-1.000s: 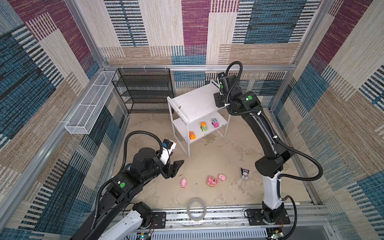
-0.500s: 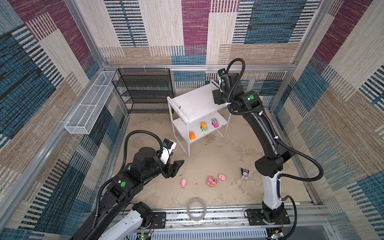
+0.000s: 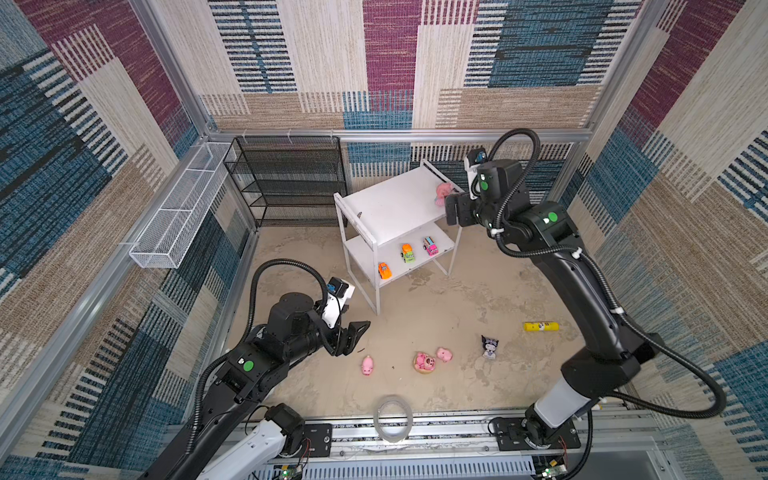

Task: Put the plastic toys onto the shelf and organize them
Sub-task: 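Move the right gripper down over the purple-bow black figure on the floor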

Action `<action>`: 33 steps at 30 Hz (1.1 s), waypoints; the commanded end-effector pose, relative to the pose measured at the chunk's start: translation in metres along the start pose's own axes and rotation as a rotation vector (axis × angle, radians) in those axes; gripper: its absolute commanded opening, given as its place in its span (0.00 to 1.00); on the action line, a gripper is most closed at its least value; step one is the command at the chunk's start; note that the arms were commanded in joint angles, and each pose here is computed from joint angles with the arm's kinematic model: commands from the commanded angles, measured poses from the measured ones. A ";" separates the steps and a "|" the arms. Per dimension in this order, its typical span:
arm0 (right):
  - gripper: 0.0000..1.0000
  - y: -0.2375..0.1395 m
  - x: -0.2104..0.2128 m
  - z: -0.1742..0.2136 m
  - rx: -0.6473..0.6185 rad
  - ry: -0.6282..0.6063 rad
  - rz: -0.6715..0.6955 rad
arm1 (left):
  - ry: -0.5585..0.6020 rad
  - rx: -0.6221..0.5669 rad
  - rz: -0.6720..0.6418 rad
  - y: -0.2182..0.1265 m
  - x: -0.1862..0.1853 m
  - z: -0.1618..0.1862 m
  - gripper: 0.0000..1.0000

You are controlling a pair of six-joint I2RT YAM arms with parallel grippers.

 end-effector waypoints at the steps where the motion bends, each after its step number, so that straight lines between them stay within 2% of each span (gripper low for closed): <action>1: 1.00 -0.025 0.000 0.026 -0.027 0.142 -0.058 | 0.023 0.007 0.039 0.000 -0.005 -0.001 0.75; 3: 1.00 -0.035 0.003 0.060 0.011 0.183 -0.096 | 0.022 0.021 0.053 0.002 -0.007 0.000 0.75; 7: 1.00 -0.024 0.014 0.148 0.214 0.260 -0.082 | 0.020 0.026 0.081 0.002 -0.011 0.000 0.75; 12: 1.00 -0.011 0.028 0.241 0.360 0.449 -0.050 | 0.019 0.018 0.092 -0.001 -0.012 0.001 0.75; 16: 0.99 -0.009 0.034 0.294 0.445 0.564 -0.016 | 0.020 0.014 0.099 -0.002 -0.013 0.002 0.76; 20: 0.94 0.001 0.050 0.344 0.564 0.613 -0.026 | 0.020 0.021 0.109 -0.002 -0.015 0.002 0.76; 23: 0.88 0.006 0.052 0.370 0.627 0.619 0.021 | 0.020 0.016 0.111 -0.003 -0.015 0.002 0.76; 30: 0.79 0.016 0.048 0.393 0.661 0.629 0.119 | 0.020 0.013 0.110 -0.004 -0.015 0.002 0.76; 33: 0.70 0.019 0.049 0.399 0.678 0.617 0.131 | 0.020 0.016 0.106 -0.003 -0.014 0.002 0.76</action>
Point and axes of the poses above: each gripper's point midway between its finger pads, its own y axis out along the fingers, its own x axis along the line the jaws close on, z = x × y, the point moved 4 cm from there along -y, back along the fingers, and after that the axes turned 10 degrees about -y, right-handed, at the moved point
